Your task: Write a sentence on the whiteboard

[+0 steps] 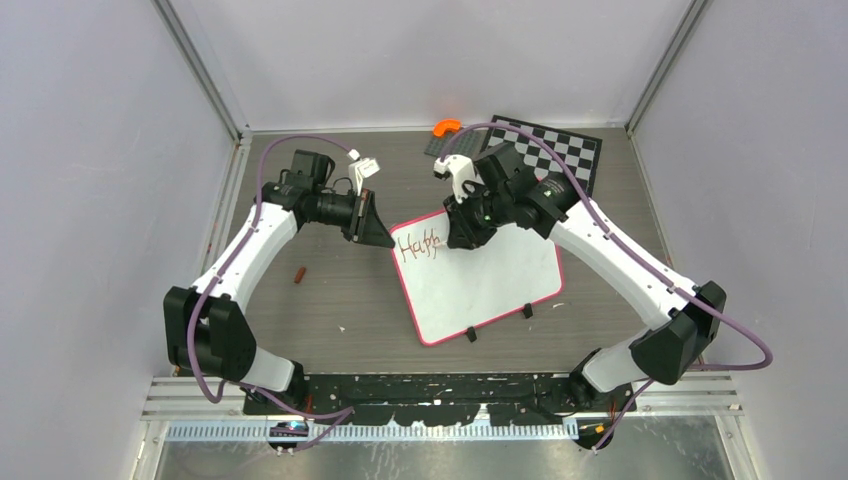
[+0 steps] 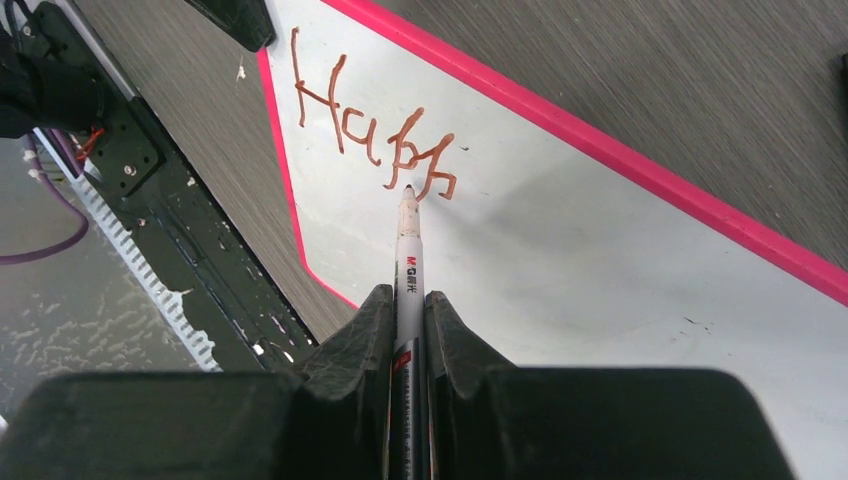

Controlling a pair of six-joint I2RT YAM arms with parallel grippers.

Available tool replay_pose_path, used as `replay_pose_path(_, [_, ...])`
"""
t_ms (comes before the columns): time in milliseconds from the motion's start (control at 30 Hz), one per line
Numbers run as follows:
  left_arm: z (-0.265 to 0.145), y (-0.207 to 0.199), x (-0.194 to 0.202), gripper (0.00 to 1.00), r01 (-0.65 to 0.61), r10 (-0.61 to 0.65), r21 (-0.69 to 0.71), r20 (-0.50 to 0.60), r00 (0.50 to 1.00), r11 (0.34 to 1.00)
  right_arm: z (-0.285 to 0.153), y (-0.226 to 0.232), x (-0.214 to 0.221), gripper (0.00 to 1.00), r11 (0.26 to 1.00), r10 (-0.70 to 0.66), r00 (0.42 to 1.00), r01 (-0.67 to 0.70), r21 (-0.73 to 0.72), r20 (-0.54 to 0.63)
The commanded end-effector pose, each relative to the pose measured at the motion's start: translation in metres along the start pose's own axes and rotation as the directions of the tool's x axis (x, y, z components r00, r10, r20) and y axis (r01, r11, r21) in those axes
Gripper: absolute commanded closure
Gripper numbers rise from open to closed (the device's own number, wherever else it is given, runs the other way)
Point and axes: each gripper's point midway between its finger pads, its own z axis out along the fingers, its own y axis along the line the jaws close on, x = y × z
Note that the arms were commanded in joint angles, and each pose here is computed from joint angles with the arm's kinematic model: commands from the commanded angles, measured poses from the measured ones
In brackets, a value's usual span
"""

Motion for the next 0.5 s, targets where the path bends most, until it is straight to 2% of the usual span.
replay_pose_path(0, [-0.007,-0.021,-0.004,1.00,-0.042,0.041,0.045,0.024,0.999,0.998,-0.026,0.014,-0.023,1.00,0.999,-0.031,0.995,0.034,-0.028,0.097])
replay_pose_path(467, [-0.007,-0.020,-0.005,1.00,-0.040,0.039,0.043,0.023,0.999,0.998,-0.037,-0.008,-0.023,1.00,1.000,-0.020,0.993,0.017,0.026,0.120])
